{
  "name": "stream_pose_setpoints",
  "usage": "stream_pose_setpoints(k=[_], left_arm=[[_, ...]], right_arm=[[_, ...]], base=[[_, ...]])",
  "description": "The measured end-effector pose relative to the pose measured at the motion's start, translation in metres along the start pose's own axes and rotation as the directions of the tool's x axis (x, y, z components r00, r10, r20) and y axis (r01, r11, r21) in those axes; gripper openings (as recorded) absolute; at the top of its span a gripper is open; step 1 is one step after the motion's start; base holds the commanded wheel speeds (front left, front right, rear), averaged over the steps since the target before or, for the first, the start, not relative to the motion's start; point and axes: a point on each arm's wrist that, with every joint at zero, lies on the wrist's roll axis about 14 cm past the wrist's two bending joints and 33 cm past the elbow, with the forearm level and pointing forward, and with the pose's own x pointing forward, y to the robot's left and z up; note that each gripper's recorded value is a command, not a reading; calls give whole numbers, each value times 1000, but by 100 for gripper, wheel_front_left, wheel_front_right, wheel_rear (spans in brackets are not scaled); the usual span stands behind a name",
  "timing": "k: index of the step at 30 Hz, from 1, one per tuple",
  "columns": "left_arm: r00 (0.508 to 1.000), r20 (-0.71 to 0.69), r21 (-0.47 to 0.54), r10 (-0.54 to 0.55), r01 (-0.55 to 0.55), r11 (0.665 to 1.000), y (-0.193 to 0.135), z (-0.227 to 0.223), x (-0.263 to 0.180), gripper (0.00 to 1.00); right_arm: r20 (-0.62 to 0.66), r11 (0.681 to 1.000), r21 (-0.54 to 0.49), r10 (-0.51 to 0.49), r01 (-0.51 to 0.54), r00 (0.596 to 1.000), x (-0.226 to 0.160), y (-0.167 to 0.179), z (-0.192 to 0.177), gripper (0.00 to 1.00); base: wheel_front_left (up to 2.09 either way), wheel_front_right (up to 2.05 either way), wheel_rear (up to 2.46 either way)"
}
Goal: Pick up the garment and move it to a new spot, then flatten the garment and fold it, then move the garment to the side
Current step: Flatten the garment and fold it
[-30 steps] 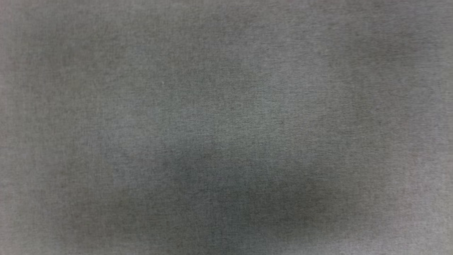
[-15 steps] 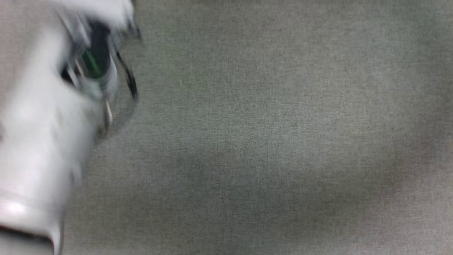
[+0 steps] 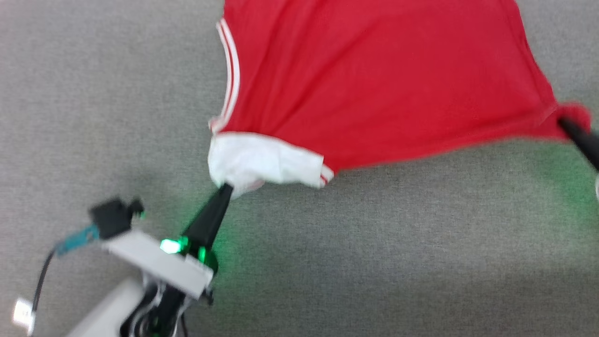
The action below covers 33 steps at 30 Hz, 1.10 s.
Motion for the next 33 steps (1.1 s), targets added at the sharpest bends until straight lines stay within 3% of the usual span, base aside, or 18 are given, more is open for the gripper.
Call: stream_pose_setpoints(k=[11,20,25,33], left_arm=[[999,22,-34,30,-29,999,-8,-13,-72,0],[997,43,-46,66,-64,997,-16,-24,-117,0],[999,19,-21,36,-35,999,-23,-29,-114,0],[993,46,67,-105,102,993,-49,10,-63,0]], right_arm=[[-169,999,46,23,-16,985,-72,9,-62,0],[-204,998,65,26,-13,979,-115,17,-73,0],[-182,997,71,28,-15,983,-115,19,-69,0],[-107,998,39,54,-50,993,-86,23,-43,0]], base=[[0,0,0],[0,0,0],[0,0,0],[0,0,0]])
